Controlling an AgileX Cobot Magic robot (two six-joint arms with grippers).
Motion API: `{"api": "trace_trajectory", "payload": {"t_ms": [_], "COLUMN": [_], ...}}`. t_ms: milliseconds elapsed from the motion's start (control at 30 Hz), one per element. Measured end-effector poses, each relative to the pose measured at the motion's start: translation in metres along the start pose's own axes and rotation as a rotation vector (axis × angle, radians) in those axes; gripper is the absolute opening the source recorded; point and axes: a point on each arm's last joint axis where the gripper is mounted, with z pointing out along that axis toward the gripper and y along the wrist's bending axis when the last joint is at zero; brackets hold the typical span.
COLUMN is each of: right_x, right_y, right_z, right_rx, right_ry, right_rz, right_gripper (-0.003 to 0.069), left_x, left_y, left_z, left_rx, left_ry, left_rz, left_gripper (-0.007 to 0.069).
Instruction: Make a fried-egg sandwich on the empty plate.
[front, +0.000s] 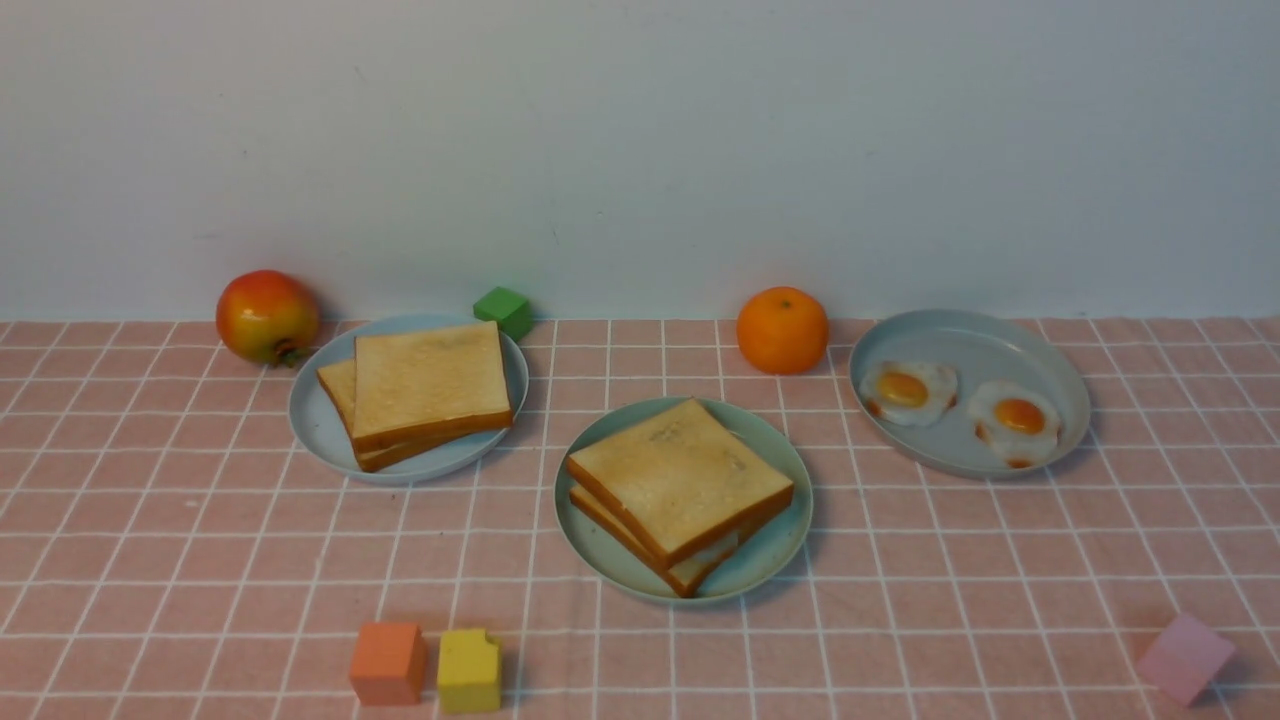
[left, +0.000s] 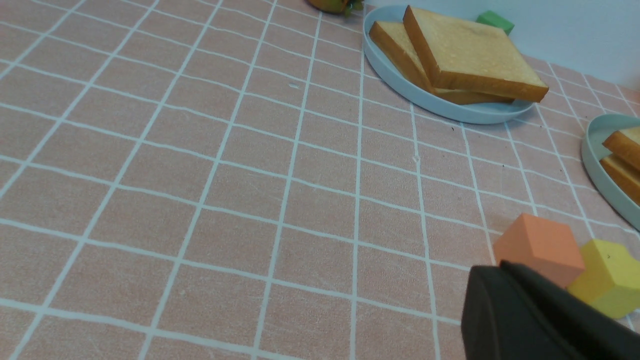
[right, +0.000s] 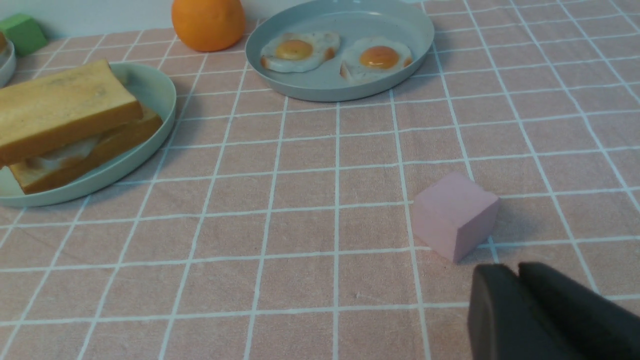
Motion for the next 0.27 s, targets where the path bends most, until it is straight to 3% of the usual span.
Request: {"api": "trace_trajectory", "payload": {"t_ms": [267], "right_x": [0.0000], "right_y": [0.0000], "right_z": [0.0000], "right_rx": [0.000], "right_ry": [0.000], "right_rz": [0.000], "right_gripper": [0.0099], "left_x": [0.0000], "left_y": [0.0000], "left_z": [0.0000], "left_rx": [0.000], "left_ry": [0.000], "left_rz": [0.000], "left_gripper": [0.0015]}}
